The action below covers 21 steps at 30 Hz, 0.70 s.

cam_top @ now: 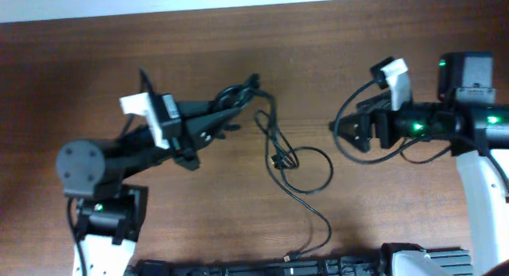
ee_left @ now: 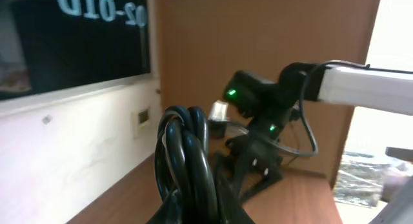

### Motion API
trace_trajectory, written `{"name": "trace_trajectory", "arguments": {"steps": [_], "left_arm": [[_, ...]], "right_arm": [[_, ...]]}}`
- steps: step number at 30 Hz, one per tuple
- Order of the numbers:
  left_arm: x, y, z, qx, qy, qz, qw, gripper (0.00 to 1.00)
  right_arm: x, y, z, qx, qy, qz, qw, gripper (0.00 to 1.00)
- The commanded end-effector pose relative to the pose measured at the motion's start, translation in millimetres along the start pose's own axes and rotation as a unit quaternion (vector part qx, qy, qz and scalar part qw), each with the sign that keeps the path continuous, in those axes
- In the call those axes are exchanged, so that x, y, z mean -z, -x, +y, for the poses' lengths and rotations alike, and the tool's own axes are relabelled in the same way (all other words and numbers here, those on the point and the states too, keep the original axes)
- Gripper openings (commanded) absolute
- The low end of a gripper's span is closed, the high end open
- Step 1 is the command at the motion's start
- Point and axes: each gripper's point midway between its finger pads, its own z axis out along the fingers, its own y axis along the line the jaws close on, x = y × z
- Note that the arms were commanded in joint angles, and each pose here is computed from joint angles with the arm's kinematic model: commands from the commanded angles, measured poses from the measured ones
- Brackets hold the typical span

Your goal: Untangle cables

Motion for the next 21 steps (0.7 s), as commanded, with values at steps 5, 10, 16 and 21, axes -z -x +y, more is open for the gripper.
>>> {"name": "trace_trajectory", "arguments": {"steps": [5, 10, 16, 21], "left_arm": [[-15, 31, 36, -0.017, 0.084, -0.085, 0.993, 0.00], [-1, 67, 49, -0.034, 0.144, -0.161, 0.976, 0.00], [5, 26, 76, 0.051, 0.180, -0.091, 0.978, 0.00], [-6, -42, 38, 0.101, 0.062, 0.050, 0.992, 0.00]], "right_arm": [[-22, -55, 9, -0.007, -0.082, 0.150, 0.985, 0.99], [-9, -93, -7, -0.029, -0.143, 0.233, 0.962, 0.99], [-9, -80, -25, -0.051, -0.196, 0.203, 0.958, 0.99], [-4, -22, -14, 0.026, -0.187, 0.111, 0.976, 0.99]]}}
